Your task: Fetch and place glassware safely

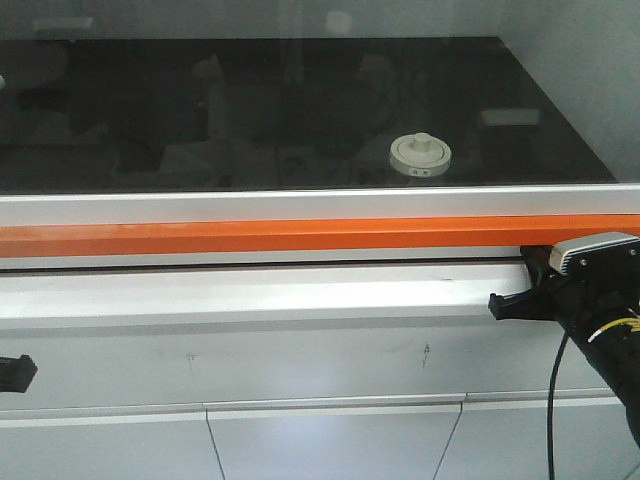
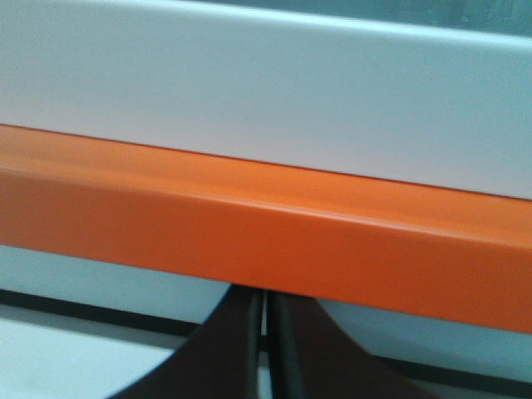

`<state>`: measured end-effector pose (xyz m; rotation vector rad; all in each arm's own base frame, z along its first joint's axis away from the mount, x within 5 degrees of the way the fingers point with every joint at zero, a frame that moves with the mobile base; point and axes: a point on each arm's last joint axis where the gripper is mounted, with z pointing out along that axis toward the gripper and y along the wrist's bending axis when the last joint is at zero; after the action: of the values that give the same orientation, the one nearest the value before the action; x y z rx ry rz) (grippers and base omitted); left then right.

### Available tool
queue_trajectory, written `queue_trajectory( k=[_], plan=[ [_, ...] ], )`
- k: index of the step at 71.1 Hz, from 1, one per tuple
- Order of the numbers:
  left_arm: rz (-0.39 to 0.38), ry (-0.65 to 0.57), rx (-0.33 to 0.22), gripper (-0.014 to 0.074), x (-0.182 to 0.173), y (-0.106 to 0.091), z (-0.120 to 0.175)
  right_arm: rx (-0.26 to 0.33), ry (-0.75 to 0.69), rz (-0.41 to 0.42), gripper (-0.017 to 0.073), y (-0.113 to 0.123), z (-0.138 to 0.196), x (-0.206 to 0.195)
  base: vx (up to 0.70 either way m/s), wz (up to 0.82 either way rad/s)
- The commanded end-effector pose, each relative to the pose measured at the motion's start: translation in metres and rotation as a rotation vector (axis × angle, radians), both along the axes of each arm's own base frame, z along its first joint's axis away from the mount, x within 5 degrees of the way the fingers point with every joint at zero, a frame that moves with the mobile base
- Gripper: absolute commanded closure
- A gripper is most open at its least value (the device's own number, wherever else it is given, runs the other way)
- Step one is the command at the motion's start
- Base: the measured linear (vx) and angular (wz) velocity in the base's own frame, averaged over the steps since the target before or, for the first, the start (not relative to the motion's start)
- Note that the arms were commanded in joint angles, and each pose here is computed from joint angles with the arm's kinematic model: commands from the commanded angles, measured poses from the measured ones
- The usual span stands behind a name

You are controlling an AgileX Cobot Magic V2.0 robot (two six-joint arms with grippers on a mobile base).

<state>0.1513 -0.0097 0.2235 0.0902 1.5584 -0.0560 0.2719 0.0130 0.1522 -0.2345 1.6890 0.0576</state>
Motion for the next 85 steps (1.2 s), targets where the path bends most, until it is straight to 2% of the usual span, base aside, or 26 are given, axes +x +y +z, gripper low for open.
queue_trajectory(
  k=[1,8,11,22,27,43,85],
  plan=[
    [-0.004,-0.063,0.007,0.0601,0.007,-0.001,0.008,0.009,-0.147,0.007,0.056,0.001,0.022,0.006,0.0,0.0],
    [-0.001,-0.044,0.044,0.0601,0.012,-0.001,0.002,0.01,-0.149,0.008,0.056,0.001,0.022,0.006,0.0,0.0],
    [0.005,-0.039,0.041,0.0601,0.015,0.0,0.0,0.01,-0.149,0.008,0.056,0.001,0.022,0.006,0.0,0.0],
    [0.1,-0.036,-0.03,0.0601,0.024,0.008,-0.007,0.01,-0.149,0.008,0.056,0.001,0.022,0.006,0.0,0.0],
    [0.129,-0.038,-0.015,0.0601,0.028,0.011,-0.011,0.01,-0.149,0.008,0.056,0.001,0.022,0.006,0.0,0.0],
    [0.085,0.017,0.035,0.0601,0.048,0.006,-0.025,0.011,-0.149,0.007,0.056,0.001,0.022,0.006,0.0,0.0],
    [0.086,0.07,0.042,0.0601,0.092,0.005,-0.049,0.013,-0.149,0.007,0.056,0.001,0.022,0.006,0.0,0.0]
  ],
)
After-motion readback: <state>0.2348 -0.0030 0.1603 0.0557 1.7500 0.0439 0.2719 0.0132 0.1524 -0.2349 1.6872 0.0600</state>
